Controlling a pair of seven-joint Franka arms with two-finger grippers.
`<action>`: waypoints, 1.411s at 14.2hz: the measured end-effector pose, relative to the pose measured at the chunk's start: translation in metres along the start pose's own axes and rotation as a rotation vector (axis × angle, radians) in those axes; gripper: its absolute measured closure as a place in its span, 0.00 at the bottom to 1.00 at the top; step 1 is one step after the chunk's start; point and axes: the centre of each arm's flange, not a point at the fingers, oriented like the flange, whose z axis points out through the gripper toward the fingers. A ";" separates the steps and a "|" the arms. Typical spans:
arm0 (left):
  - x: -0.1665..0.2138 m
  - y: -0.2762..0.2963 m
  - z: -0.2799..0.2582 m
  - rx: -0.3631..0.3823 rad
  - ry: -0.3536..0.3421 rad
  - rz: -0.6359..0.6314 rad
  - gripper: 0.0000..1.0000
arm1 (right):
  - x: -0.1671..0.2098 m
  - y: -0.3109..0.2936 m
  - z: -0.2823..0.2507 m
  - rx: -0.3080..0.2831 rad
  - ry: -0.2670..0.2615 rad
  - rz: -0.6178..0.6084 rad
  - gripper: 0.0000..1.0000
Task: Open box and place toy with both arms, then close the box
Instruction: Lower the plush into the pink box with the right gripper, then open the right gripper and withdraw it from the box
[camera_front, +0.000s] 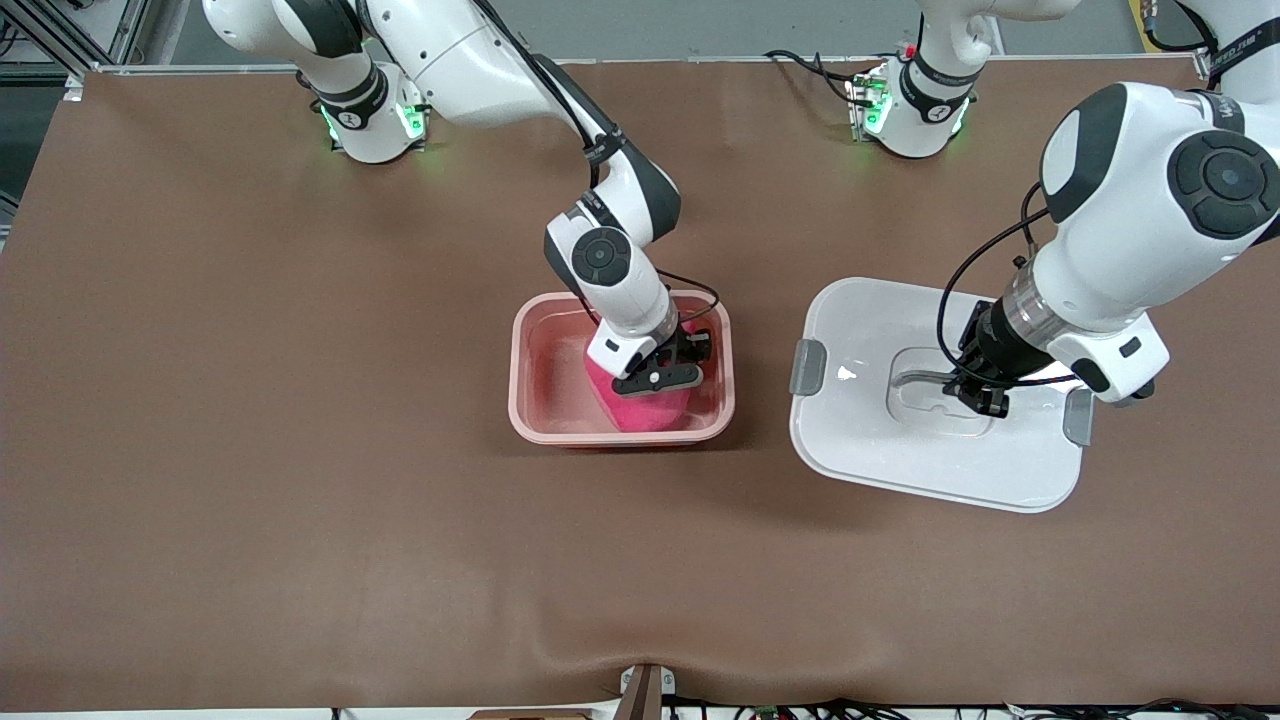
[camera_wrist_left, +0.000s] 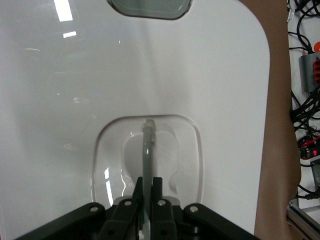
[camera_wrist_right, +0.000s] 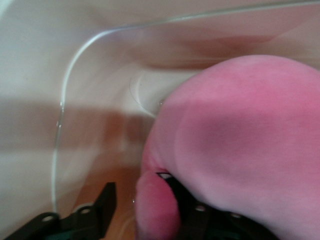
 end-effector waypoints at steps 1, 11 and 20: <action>0.000 0.000 0.001 0.001 0.000 0.000 0.93 | 0.001 0.001 -0.001 -0.008 -0.011 0.001 0.24; 0.000 -0.001 0.002 0.004 0.000 0.000 0.93 | 0.010 -0.004 -0.036 0.007 -0.002 0.002 0.00; 0.000 -0.001 0.002 0.004 0.000 0.001 0.93 | 0.020 -0.022 -0.093 0.061 0.057 -0.062 0.00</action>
